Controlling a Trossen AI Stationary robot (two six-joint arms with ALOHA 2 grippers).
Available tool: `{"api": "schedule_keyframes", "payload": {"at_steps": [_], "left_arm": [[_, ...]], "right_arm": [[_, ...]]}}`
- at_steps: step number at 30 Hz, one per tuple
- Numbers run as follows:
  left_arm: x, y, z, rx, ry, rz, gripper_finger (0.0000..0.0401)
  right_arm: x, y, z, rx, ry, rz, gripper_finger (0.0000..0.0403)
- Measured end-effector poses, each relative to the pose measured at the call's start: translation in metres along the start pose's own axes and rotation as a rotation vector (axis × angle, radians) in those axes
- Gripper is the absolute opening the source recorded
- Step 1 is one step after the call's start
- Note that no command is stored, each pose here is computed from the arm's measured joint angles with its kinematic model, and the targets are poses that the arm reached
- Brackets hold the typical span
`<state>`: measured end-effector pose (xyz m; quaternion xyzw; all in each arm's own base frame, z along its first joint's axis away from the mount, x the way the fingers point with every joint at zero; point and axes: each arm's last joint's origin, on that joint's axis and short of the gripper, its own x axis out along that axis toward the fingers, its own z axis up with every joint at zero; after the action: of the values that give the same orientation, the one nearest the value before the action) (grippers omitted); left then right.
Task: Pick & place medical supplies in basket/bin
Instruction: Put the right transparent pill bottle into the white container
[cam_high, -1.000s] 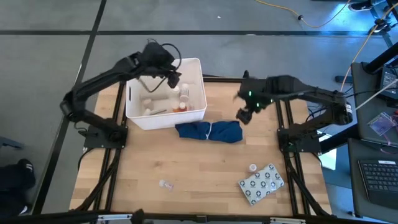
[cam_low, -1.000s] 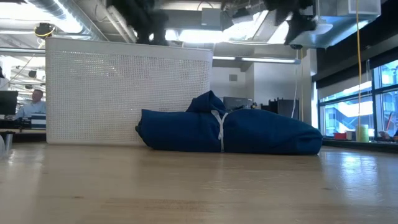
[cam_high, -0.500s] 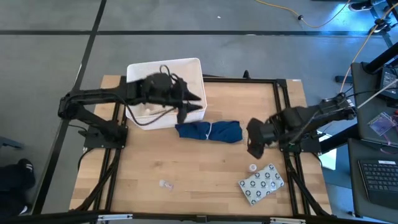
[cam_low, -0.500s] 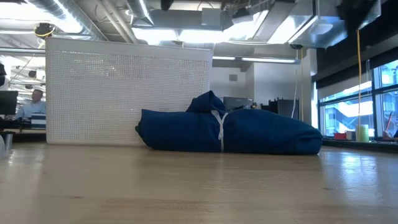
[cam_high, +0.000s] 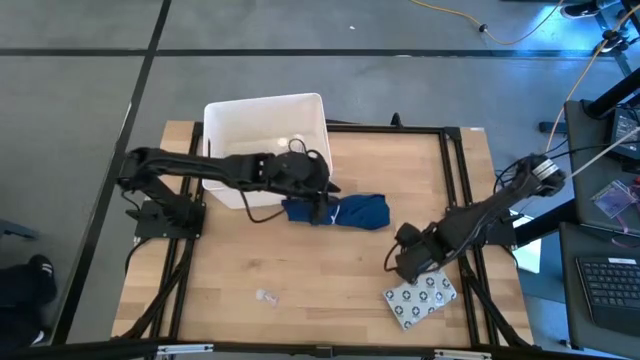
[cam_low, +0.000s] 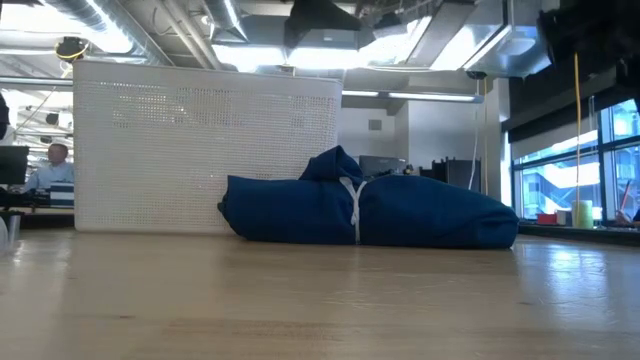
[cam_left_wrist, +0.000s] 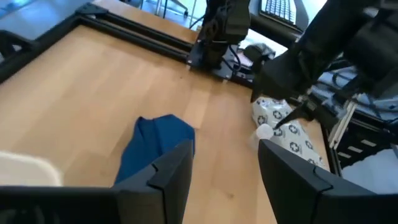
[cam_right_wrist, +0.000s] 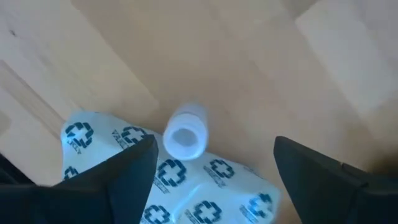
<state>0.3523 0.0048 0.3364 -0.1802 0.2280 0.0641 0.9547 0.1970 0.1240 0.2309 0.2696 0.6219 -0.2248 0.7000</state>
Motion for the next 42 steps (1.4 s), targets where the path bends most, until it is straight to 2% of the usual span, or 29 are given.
{"api": "schedule_keyframes", "payload": {"at_steps": [8, 11, 18, 25, 27, 33, 38, 42], "left_arm": [[0.002, -0.007, -0.003, 0.005, 0.005, -0.022, 0.0175], [0.000, -0.010, -0.001, 0.007, -0.017, -0.036, 0.0175], [0.000, -0.012, -0.002, 0.008, -0.016, -0.039, 0.0175], [0.000, -0.010, -0.004, 0.011, 0.012, -0.028, 0.0175], [0.000, -0.008, -0.009, 0.013, 0.055, -0.011, 0.0175], [-0.001, -0.010, -0.021, 0.011, 0.165, 0.019, 0.0181], [0.000, -0.023, -0.023, 0.056, 0.136, -0.028, 0.0204], [0.002, -0.034, -0.017, 0.025, 0.047, -0.088, 0.0222]], "right_arm": [[0.026, 0.015, -0.004, -0.021, 0.037, 0.003, 0.0317], [0.035, 0.020, -0.004, -0.024, 0.068, -0.003, 0.0306], [0.053, 0.025, -0.004, -0.028, 0.105, -0.063, 0.0243], [0.050, 0.025, -0.005, -0.044, 0.127, -0.044, 0.0154], [0.045, 0.024, -0.005, -0.058, 0.120, -0.021, 0.0131], [0.016, 0.018, -0.004, -0.077, 0.071, 0.085, 0.0128], [-0.034, 0.016, 0.008, -0.053, -0.121, 0.232, 0.0136], [-0.082, 0.016, 0.019, -0.080, -0.324, 0.342, 0.0138]]}}
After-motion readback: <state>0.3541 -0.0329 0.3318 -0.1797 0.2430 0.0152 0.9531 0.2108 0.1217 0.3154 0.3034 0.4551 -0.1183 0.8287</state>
